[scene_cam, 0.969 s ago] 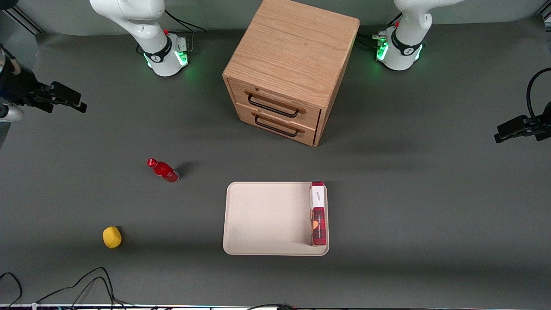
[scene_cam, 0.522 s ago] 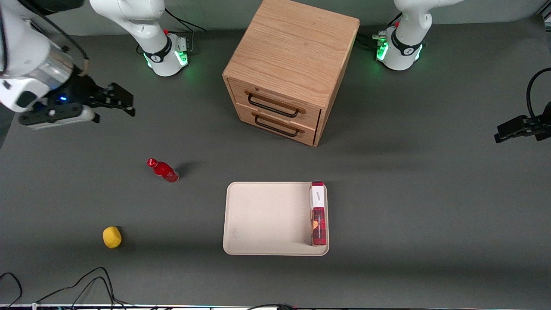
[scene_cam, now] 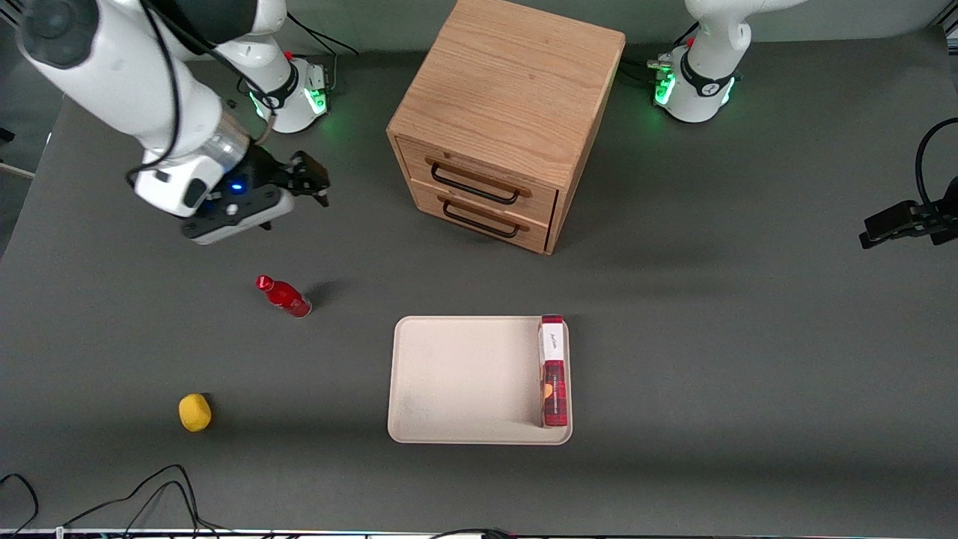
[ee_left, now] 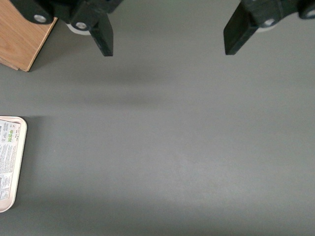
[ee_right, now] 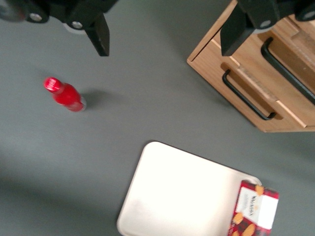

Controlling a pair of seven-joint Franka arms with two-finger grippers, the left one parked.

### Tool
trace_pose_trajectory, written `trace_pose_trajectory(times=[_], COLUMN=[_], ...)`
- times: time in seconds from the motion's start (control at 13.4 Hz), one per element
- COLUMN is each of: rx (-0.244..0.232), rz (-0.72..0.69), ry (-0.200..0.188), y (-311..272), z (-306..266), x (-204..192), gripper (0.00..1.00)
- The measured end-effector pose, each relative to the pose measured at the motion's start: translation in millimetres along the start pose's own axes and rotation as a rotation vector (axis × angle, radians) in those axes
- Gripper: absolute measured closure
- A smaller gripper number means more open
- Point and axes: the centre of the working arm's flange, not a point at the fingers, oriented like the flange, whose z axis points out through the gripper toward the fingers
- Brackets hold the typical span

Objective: Open upper drawer
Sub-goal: 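Move the right gripper toward the upper drawer's black handle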

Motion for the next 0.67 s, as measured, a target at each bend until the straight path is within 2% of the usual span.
trace_pose_trajectory(times=[0.22,0.67], rx=[0.031,0.098], rz=[-0.192,-0.308], ry=[0.011,0.014], y=[-40,-81], z=[17,46], x=[6,22], gripper=[0.0,0.0])
